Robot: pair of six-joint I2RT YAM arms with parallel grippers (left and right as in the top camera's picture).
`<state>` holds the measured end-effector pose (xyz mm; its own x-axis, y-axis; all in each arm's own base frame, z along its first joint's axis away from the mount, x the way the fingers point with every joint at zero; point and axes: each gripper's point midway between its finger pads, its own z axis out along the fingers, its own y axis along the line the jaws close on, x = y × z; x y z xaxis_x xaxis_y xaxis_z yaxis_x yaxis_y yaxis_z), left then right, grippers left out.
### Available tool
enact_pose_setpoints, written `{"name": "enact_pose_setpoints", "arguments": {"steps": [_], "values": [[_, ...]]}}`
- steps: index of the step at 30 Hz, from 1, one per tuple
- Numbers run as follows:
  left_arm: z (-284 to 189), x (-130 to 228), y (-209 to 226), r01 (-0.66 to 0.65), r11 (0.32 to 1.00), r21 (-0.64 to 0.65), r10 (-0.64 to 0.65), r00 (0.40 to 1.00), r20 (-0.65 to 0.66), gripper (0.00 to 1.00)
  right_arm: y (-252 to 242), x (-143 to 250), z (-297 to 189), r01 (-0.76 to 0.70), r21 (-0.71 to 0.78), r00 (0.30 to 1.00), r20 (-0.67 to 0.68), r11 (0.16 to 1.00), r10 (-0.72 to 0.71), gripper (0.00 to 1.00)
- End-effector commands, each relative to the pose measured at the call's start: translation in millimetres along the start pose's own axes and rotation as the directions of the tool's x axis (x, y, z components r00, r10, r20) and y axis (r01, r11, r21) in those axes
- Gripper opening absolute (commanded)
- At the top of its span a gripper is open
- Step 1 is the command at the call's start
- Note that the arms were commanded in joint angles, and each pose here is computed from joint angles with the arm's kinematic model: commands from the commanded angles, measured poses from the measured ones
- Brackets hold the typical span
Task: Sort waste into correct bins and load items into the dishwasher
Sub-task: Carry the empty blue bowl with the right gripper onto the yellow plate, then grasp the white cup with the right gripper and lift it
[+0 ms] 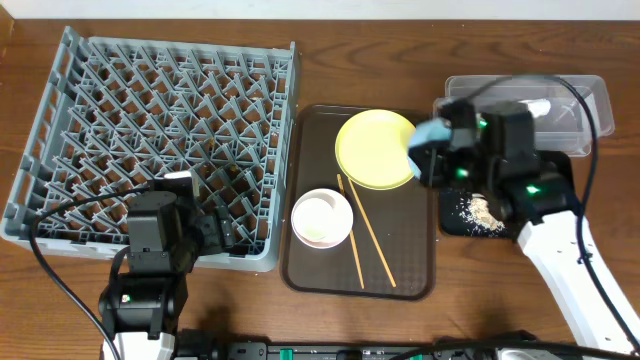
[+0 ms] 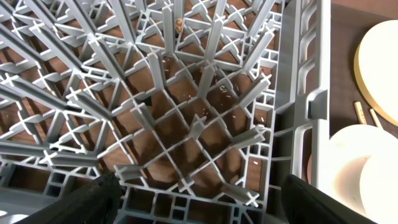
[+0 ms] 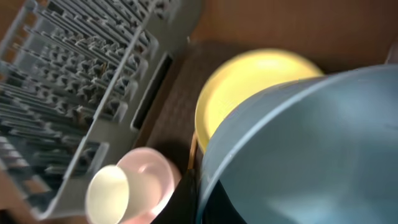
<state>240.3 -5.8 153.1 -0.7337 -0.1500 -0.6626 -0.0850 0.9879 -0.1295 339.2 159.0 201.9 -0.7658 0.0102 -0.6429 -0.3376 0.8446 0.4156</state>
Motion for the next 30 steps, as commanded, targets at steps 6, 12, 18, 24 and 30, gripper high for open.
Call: {"name": "enact_pose_setpoints", "arguments": {"steps": [6, 12, 18, 24, 30], "values": [[-6, -10, -1, 0.009, 1.0, 0.0, -0.009, 1.0, 0.027, 0.85, -13, -6, 54, 0.268, 0.173, 0.963, -0.044, 0.948, -0.264, 0.01], [-6, -10, -1, 0.009, 1.0, 0.0, -0.009, 1.0, 0.027, 0.85, -11, 21, 113, 0.312, 0.129, 0.947, -0.122, 0.941, -0.297, 0.01], [-6, -10, -1, 0.009, 1.0, 0.0, -0.009, 1.0, 0.027, 0.85, -18, 59, 150, 0.373, 0.101, 0.91, -0.236, 0.922, -0.342, 0.01], [-6, -10, -1, 0.009, 1.0, 0.0, -0.009, 1.0, 0.027, 0.85, -17, 71, 159, 0.381, 0.093, 0.9, -0.265, 0.92, -0.346, 0.19], [-6, -10, -1, 0.009, 1.0, 0.0, -0.009, 1.0, 0.027, 0.85, 8, 37, 131, 0.377, 0.068, 0.903, -0.246, 0.924, -0.351, 0.29]]}}
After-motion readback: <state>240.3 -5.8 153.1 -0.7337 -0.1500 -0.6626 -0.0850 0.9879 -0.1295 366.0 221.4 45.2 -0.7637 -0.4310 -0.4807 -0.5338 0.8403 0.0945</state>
